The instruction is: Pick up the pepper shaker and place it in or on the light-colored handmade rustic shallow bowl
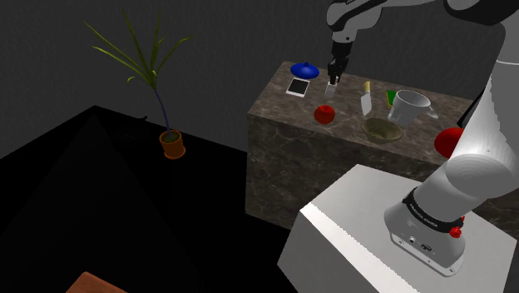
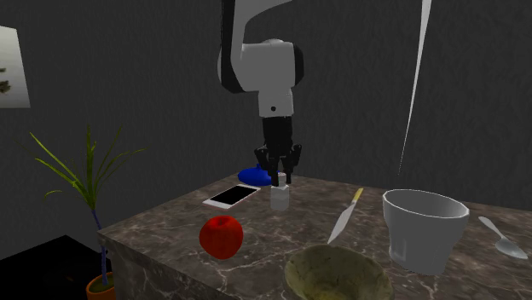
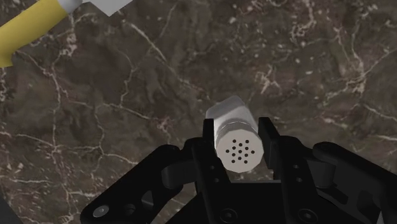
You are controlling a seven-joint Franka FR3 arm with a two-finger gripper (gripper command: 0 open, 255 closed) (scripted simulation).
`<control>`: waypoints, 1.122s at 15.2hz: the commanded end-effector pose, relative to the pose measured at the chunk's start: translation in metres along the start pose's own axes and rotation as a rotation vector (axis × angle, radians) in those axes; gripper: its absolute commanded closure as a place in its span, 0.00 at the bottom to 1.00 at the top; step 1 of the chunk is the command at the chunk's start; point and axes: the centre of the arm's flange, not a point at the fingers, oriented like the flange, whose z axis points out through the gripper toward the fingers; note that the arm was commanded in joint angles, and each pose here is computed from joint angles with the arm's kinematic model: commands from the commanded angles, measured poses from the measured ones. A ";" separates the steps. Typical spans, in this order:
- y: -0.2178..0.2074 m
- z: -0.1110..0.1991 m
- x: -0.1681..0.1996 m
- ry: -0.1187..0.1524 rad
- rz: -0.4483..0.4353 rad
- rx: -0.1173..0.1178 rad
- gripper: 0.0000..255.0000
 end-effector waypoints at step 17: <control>-0.001 -0.083 -0.012 0.000 0.000 0.000 1.00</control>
